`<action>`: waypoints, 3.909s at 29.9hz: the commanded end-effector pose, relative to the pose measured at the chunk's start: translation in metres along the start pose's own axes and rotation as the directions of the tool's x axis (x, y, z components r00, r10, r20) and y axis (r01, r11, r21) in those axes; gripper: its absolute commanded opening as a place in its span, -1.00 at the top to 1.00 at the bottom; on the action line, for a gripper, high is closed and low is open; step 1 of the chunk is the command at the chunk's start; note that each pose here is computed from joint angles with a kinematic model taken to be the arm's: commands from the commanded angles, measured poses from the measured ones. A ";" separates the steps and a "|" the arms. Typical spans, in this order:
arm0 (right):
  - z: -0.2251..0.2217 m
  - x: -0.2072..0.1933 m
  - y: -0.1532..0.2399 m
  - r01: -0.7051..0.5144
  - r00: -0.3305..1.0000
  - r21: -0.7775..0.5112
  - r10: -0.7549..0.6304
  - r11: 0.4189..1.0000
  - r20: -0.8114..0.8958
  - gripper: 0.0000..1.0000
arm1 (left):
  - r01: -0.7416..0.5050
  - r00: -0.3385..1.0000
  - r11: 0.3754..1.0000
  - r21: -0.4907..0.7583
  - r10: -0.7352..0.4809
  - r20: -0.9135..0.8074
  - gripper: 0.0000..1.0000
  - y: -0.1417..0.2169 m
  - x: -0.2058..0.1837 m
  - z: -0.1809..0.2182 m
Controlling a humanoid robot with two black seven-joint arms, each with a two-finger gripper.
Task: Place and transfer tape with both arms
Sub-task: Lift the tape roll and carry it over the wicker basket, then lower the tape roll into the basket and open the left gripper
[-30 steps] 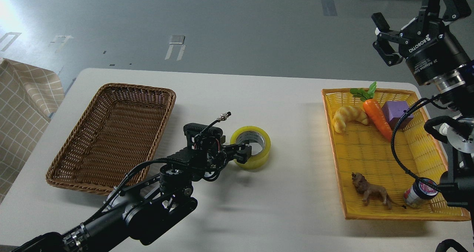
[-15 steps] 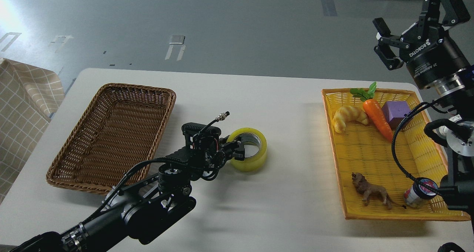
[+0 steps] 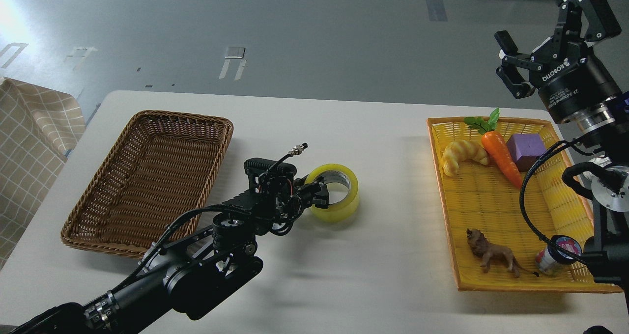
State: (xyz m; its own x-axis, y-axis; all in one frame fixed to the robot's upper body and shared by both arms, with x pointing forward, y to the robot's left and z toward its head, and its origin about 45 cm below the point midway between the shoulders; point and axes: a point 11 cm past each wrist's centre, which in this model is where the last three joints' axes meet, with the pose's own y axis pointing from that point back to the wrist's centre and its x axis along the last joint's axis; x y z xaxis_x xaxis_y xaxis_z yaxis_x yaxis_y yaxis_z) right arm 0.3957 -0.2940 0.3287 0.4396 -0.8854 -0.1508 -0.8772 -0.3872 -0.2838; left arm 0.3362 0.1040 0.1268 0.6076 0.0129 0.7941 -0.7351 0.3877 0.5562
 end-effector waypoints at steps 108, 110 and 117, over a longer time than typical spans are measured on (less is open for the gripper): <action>0.028 -0.010 0.017 -0.008 1.000 -0.077 0.006 0.997 -0.027 -1.00 | -0.050 0.988 0.937 0.345 -0.003 0.151 -0.60 0.150 0.017 -0.288; 0.028 -0.010 0.018 -0.009 1.000 -0.078 0.007 0.997 -0.025 -1.00 | -0.053 0.988 0.937 0.345 0.000 0.152 -0.61 0.150 0.017 -0.288; 0.028 -0.010 0.018 -0.009 1.000 -0.076 0.007 0.997 -0.025 -1.00 | -0.105 0.985 0.934 0.343 0.049 0.167 -0.67 0.150 0.028 -0.290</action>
State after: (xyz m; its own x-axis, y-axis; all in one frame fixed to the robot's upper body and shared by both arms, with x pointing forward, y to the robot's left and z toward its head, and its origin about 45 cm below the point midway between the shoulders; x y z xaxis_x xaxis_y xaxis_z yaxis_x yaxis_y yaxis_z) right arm 0.3814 -0.2846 0.2987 0.4288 -0.8942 -0.1287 -0.8931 -0.3982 -0.2092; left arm 0.3262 0.4307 0.1568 0.5319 -0.1242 0.8376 -0.8410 0.0376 0.5397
